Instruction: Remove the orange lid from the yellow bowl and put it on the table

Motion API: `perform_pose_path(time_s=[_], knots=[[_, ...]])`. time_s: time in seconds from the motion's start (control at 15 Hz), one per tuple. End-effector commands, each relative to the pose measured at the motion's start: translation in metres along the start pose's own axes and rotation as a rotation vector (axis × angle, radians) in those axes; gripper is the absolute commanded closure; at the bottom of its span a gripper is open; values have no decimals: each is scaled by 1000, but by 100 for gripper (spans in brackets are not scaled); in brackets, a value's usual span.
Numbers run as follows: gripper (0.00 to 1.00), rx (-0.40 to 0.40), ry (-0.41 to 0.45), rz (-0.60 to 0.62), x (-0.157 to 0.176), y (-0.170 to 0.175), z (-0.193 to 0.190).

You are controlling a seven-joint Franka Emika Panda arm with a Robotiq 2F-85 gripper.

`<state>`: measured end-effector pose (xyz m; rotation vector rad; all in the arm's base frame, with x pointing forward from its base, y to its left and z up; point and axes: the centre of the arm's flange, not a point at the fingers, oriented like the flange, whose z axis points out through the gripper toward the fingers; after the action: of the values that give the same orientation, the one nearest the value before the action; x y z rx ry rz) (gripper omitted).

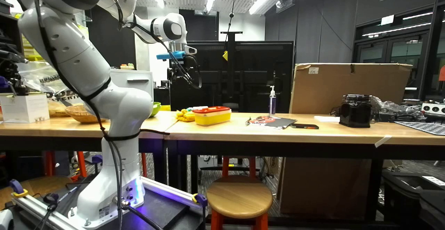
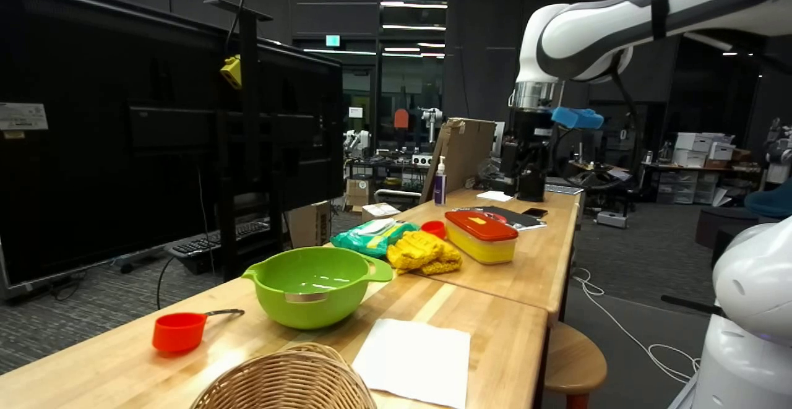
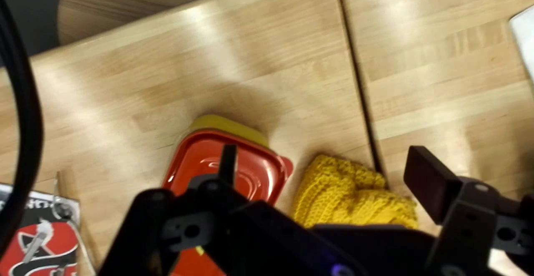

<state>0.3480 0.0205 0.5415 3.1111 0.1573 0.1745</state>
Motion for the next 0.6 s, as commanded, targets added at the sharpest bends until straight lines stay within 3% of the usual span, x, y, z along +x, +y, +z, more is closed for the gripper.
perform_pose_path(time_s=[0.0, 0.27, 0.53], knots=[[0, -63, 76, 116, 21, 26, -9], [0, -9, 129, 300, 38, 47, -7], [0, 88, 186, 507, 61, 32, 11]])
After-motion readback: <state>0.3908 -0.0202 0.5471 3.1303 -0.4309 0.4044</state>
